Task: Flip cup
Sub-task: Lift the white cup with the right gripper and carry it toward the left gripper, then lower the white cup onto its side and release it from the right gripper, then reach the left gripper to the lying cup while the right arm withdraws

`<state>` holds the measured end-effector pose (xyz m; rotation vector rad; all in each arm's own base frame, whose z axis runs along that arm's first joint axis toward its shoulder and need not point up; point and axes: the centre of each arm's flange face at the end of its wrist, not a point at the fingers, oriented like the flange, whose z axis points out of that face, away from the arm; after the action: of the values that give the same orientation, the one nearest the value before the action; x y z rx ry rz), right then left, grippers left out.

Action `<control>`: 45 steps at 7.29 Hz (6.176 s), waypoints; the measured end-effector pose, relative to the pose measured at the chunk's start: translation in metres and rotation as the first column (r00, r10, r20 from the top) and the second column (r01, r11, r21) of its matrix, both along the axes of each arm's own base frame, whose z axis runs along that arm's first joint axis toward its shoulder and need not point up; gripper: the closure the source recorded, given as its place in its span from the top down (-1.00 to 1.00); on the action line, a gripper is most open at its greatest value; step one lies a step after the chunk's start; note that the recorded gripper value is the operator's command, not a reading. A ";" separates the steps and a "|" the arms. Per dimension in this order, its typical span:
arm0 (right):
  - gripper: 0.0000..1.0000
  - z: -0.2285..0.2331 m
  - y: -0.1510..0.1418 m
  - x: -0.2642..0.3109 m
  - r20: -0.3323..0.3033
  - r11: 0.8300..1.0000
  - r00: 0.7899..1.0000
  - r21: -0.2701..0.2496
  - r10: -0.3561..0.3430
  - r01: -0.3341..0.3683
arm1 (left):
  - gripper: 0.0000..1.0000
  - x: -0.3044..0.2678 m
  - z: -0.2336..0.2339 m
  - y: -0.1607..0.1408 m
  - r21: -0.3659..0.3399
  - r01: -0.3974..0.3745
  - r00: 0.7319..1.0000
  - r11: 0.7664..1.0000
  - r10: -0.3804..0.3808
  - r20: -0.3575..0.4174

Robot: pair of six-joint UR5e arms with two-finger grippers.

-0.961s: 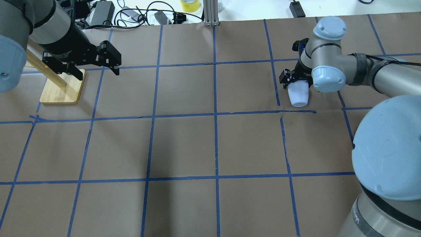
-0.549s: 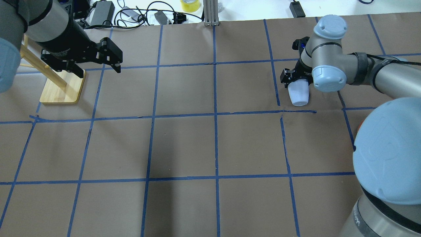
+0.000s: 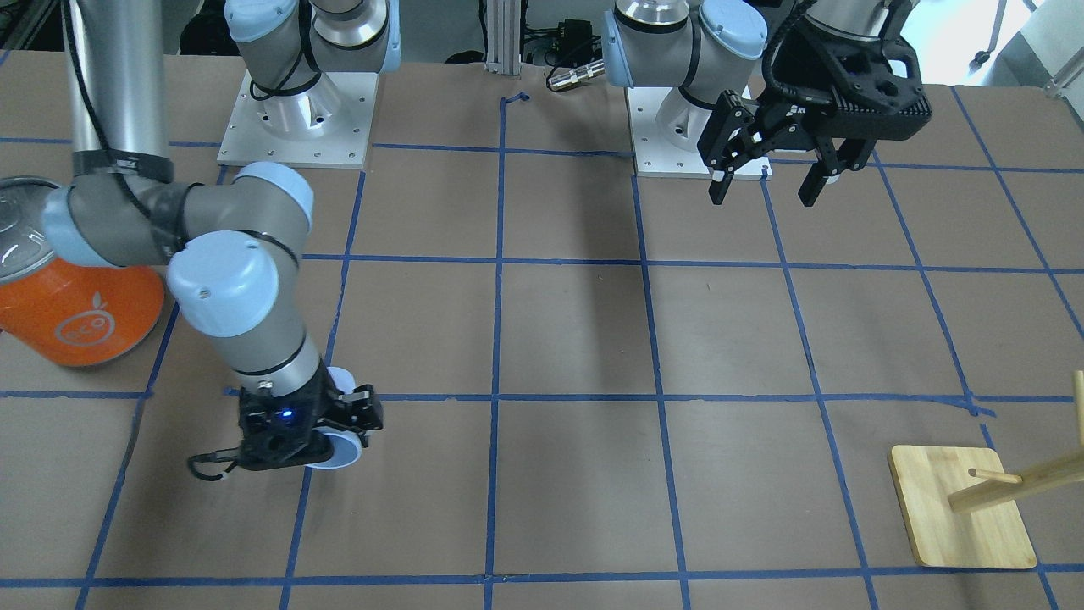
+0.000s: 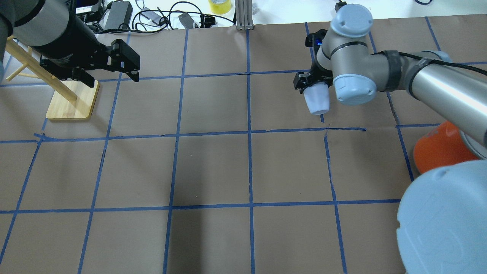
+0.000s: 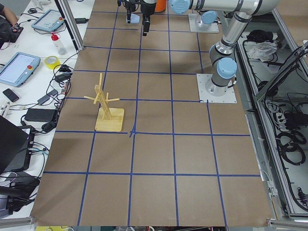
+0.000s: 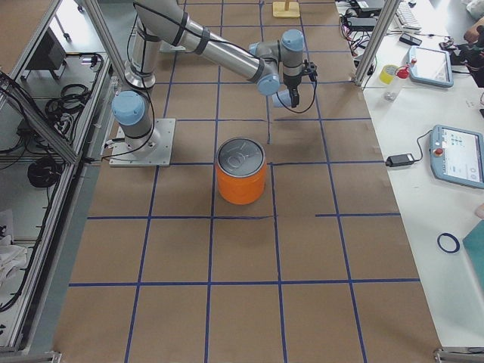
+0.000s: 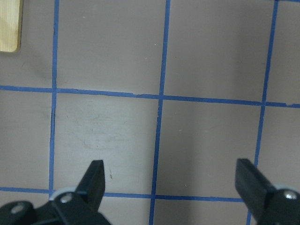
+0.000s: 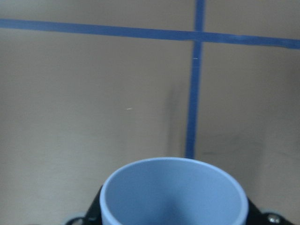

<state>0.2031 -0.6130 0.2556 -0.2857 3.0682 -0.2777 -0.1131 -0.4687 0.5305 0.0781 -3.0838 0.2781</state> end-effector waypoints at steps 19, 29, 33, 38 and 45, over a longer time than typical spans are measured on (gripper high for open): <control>0.18 -0.071 0.095 0.234 -0.270 0.299 0.298 -0.039 0.916 -0.953 | 1.00 0.022 -0.052 -0.014 0.177 -0.036 0.993 0.984 0.015 0.118; 1.00 0.048 0.090 0.170 -0.147 0.660 0.655 -0.012 0.742 -0.751 | 1.00 0.022 -0.076 -0.045 0.169 -0.032 0.995 0.985 0.015 0.103; 1.00 0.163 0.112 0.033 -0.080 0.911 0.909 0.098 0.408 -0.400 | 1.00 0.002 -0.140 -0.087 0.098 0.005 0.996 0.995 0.004 -0.091; 1.00 0.228 0.102 -0.074 -0.082 0.997 0.994 0.011 0.076 -0.075 | 1.00 -0.069 -0.257 -0.125 0.120 0.111 0.959 0.987 -0.074 -0.274; 1.00 0.238 0.101 -0.088 -0.054 0.993 0.992 -0.008 -0.117 0.116 | -0.88 -0.117 -0.315 -0.120 0.210 0.175 0.924 0.962 -0.086 -0.373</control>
<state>0.1152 -0.5123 0.4939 -0.1160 3.1439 -0.2867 -0.2302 -0.5885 0.2154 -0.0639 -2.7213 -0.1078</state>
